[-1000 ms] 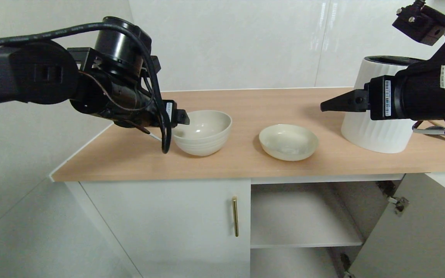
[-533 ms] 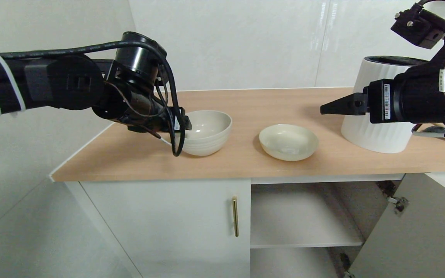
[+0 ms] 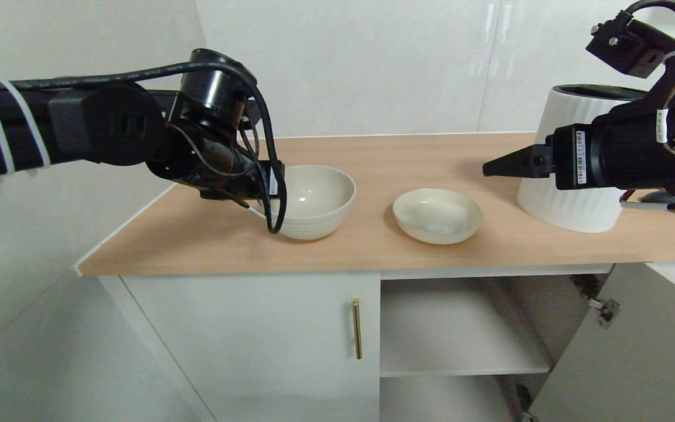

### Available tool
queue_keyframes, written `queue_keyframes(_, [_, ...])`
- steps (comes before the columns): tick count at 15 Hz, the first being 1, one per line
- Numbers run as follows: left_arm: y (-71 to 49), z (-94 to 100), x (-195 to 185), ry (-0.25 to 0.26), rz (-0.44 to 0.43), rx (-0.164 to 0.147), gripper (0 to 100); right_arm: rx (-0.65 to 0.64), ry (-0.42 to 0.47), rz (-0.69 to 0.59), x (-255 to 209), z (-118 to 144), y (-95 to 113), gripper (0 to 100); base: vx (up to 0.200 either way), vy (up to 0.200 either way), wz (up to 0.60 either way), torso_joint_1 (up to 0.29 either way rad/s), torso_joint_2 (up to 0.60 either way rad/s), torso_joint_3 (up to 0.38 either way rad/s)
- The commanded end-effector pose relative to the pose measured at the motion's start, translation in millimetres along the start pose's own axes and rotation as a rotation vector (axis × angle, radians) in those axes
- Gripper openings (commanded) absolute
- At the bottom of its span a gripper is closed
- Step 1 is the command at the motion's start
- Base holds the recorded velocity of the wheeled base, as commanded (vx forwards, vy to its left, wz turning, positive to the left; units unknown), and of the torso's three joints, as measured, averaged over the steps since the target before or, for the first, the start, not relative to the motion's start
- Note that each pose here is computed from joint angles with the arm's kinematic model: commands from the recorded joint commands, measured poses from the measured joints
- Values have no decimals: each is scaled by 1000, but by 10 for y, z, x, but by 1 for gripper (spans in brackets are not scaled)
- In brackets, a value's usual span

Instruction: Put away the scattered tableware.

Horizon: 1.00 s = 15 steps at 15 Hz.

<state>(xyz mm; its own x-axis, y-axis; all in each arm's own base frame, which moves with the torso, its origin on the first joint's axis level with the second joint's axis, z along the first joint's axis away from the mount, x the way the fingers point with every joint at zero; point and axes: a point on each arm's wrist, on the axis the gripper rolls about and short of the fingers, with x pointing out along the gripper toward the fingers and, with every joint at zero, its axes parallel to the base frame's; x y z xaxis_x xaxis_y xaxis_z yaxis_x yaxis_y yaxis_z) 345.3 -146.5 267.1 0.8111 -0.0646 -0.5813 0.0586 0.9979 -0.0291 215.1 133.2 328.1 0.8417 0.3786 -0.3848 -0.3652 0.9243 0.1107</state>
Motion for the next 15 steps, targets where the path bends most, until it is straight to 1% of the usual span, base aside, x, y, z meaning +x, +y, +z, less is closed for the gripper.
queue_keyframes(1, [102,159,-502,-110,-28,-53,0,5,15,-20,85,-6,-35,100,0,0,0,0,0,0])
queue_keyframes(2, [159,187,-742,-152,-42,-80,0,5,31,-27,157,-24,-42,100,0,0,0,0,0,0])
queue_keyframes(3, [180,148,-971,-174,-66,-90,0,6,49,-38,276,-31,-56,100,0,0,0,0,0,0])
queue_keyframes(4, [185,124,-1049,-180,-76,-92,0,9,57,-50,332,-32,-81,100,0,0,0,0,0,0])
queue_keyframes(5, [217,3,-1216,-175,-101,-83,0,16,76,-70,472,-38,-123,100,0,0,0,0,0,0])
queue_keyframes(6, [228,-143,-1330,-160,-143,-83,0,46,81,-79,586,-23,-127,100,0,0,0,0,0,0])
queue_keyframes(7, [262,-243,-1359,-160,-148,-89,0,57,88,-91,659,-17,-123,100,0,0,0,0,0,0])
queue_keyframes(10, [369,-530,-1449,-236,-188,-110,0,43,168,-167,863,-84,-141,100,0,0,0,0,0,0])
queue_keyframes(12, [397,-617,-1503,-251,-249,-106,0,46,214,-203,929,-69,-179,100,0,0,0,0,0,0])
queue_keyframes(13, [394,-621,-1507,-249,-258,-103,0,54,262,-233,942,-78,-179,100,0,0,0,0,0,0])
queue_keyframes(15, [384,-629,-1475,-239,-256,-98,0,89,293,-251,1011,-59,-173,100,0,0,0,0,0,0])
